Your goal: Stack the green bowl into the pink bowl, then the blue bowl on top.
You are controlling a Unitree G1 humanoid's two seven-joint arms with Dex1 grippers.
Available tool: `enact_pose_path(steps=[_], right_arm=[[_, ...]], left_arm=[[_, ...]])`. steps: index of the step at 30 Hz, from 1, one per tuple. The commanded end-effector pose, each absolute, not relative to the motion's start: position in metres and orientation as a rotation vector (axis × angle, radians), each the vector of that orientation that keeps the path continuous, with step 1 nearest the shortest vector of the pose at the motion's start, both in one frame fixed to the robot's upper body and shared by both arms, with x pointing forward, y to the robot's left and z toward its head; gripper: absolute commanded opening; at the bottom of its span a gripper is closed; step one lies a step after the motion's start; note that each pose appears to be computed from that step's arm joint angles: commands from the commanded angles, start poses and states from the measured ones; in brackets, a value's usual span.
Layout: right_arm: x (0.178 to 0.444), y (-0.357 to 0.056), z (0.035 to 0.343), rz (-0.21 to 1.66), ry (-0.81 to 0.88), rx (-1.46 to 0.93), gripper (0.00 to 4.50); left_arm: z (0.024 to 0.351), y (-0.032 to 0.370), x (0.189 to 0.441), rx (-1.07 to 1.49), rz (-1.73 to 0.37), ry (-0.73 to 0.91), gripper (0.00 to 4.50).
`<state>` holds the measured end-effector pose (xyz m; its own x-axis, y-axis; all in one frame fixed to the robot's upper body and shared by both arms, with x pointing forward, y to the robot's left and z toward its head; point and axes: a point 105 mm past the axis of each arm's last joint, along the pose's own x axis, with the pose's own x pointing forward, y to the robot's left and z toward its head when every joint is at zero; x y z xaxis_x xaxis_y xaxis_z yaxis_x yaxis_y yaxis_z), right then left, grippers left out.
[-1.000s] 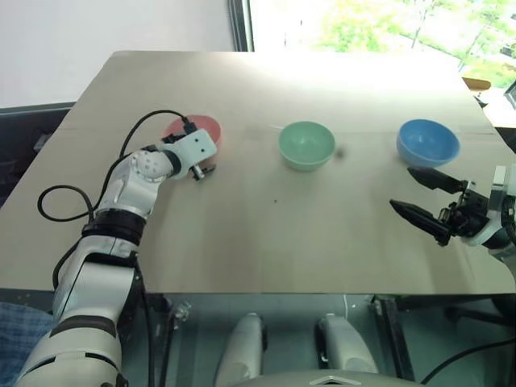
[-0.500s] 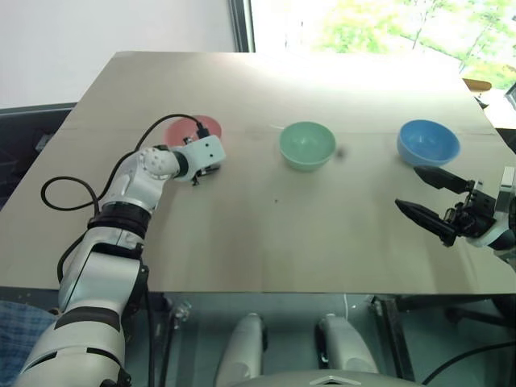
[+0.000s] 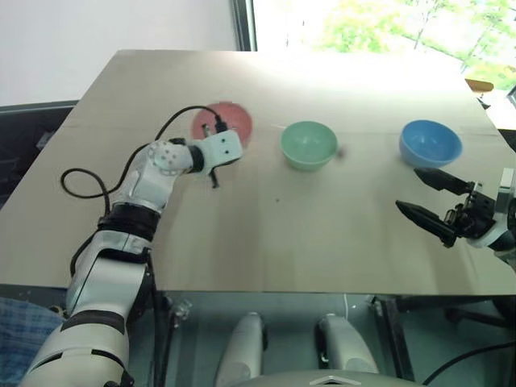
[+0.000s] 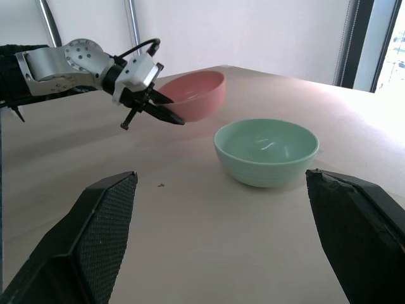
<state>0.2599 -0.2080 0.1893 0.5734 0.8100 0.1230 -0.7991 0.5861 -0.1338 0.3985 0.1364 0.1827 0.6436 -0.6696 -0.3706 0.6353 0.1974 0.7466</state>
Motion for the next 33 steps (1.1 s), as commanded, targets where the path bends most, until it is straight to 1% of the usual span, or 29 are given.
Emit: enact_pose_path(steps=[1, 5, 9, 12, 14, 15, 16, 18, 20, 21, 23, 24, 26, 29, 33], right_arm=[[0.255, -0.209, 0.197, 0.949, -0.209, -0.101, 4.50], [0.256, -0.208, 0.195, 0.951, -0.202, -0.101, 4.50], [0.256, -0.207, 0.194, 0.952, -0.197, -0.099, 4.50], [0.256, -0.207, 0.193, 0.953, -0.195, -0.097, 4.50], [0.256, -0.207, 0.193, 0.951, -0.194, -0.097, 4.50], [0.256, -0.207, 0.192, 0.950, -0.194, -0.097, 4.50], [0.256, -0.207, 0.192, 0.950, -0.193, -0.097, 4.50], [0.257, -0.207, 0.192, 0.950, -0.192, -0.097, 4.50], [0.257, -0.206, 0.192, 0.953, -0.191, -0.099, 4.50], [0.257, -0.206, 0.192, 0.954, -0.191, -0.101, 4.50], [0.257, -0.206, 0.193, 0.954, -0.194, -0.100, 4.50], [0.257, -0.206, 0.193, 0.955, -0.192, -0.104, 4.50], [0.257, -0.206, 0.193, 0.957, -0.188, -0.109, 4.50], [0.257, -0.206, 0.192, 0.958, -0.184, -0.108, 4.50], [0.259, -0.209, 0.191, 0.958, -0.176, -0.112, 4.50]], left_arm=[[0.195, 0.108, 0.364, 1.052, -1.098, -0.181, 0.12], [0.181, 0.097, 0.337, 1.065, -1.245, -0.172, 0.12], [0.158, 0.098, 0.307, 1.088, -1.411, -0.088, 0.12], [0.153, 0.100, 0.302, 1.078, -1.438, -0.053, 0.12], [0.154, 0.098, 0.302, 1.062, -1.445, -0.060, 0.86], [0.155, 0.097, 0.302, 1.056, -1.447, -0.062, 1.02], [0.156, 0.096, 0.302, 1.044, -1.446, -0.066, 1.54], [0.157, 0.096, 0.302, 1.036, -1.451, -0.066, 2.19], [0.158, 0.095, 0.304, 1.033, -1.447, -0.077, 3.05], [0.160, 0.095, 0.305, 1.030, -1.440, -0.086, 3.40], [0.168, 0.095, 0.308, 0.991, -1.414, -0.115, 4.25], [0.171, 0.095, 0.309, 0.973, -1.406, -0.120, 4.44], [0.178, 0.096, 0.308, 0.914, -1.397, -0.138, 4.44], [0.197, 0.101, 0.304, 0.712, -1.373, -0.161, 4.44], [0.215, 0.121, 0.302, 0.469, -1.294, -0.154, 4.44]])
